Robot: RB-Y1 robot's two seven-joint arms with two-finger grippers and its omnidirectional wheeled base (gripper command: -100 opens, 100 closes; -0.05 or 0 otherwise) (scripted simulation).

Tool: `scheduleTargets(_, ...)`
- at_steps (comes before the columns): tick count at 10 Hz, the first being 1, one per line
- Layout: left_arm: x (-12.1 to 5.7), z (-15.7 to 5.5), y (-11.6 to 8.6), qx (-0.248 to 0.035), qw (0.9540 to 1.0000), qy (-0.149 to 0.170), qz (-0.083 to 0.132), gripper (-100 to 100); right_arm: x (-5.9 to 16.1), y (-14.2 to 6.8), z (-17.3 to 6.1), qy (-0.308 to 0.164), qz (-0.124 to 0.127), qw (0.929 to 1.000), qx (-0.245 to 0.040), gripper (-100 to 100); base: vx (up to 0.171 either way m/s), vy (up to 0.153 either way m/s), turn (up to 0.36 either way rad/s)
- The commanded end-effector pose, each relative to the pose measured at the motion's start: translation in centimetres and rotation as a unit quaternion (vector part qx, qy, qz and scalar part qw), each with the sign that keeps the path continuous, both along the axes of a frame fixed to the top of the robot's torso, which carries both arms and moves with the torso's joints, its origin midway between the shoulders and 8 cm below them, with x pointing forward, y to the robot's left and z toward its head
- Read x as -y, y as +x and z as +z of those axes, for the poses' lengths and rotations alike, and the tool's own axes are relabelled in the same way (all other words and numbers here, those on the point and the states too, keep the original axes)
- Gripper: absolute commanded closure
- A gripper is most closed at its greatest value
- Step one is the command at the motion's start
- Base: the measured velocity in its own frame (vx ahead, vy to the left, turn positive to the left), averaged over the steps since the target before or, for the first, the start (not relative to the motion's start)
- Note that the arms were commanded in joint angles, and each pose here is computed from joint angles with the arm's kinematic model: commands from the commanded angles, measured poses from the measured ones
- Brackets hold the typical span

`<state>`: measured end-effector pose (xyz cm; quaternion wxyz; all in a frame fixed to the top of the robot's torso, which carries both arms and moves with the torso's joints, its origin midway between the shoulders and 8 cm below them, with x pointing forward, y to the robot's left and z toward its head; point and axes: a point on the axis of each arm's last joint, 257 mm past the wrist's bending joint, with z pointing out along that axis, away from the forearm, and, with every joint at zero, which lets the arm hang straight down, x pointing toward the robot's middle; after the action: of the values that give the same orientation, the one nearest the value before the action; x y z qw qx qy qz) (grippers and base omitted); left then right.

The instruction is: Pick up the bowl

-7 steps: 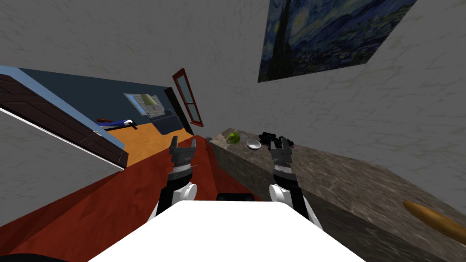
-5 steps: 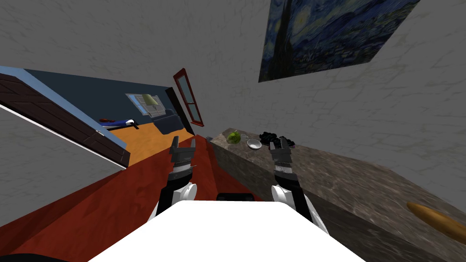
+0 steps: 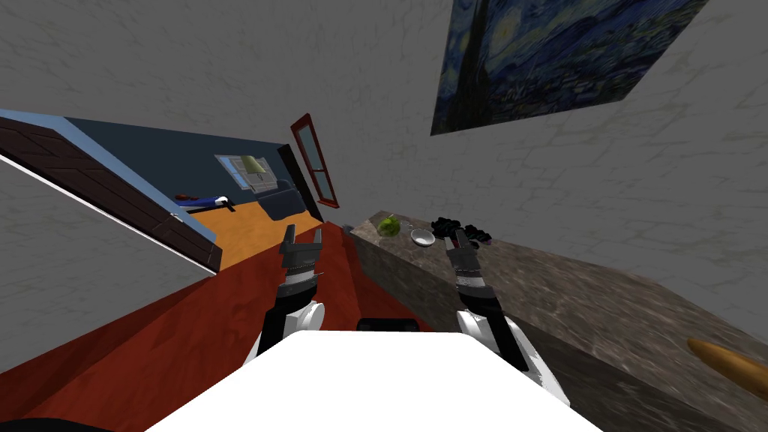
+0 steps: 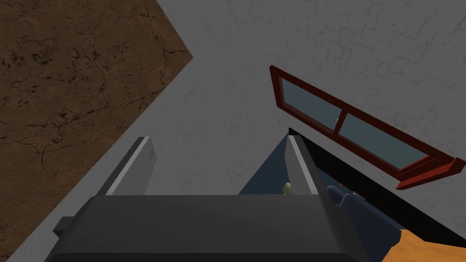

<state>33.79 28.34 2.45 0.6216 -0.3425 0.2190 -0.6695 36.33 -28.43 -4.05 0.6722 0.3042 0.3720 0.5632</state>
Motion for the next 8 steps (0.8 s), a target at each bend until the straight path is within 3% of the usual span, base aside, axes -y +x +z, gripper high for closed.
scheduleTargets(1, 0.0, 0.0, 0.0, 0.0, 1.0, 0.0, 0.0, 0, 0.3, 0.2, -0.9, -0.036, 0.0, 0.9992, -0.014, -100, -0.017, 0.049, 0.047)
scheduleTargets(5, 0.0, 0.0, 0.0, 0.0, 1.0, 0.0, 0.0, 0, 0.9, 0.7, -2.9, -0.11, 0.004, 0.9929, -0.044, -100, -0.011, 0.054, 0.053)
scheduleTargets(7, 0.0, 0.0, 0.0, 0.0, 1.0, 0.0, 0.0, 0, 1.4, 1.0, -4.1, -0.147, 0.003, 0.9874, -0.059, -100, -0.003, 0.052, 0.051)
scheduleTargets(8, 0.0, 0.0, 0.0, 0.0, 1.0, 0.0, 0.0, 0, 2.1, 1.2, -5.3, -0.178, 0.001, 0.9812, -0.075, -100, 0.004, 0.065, 0.07)
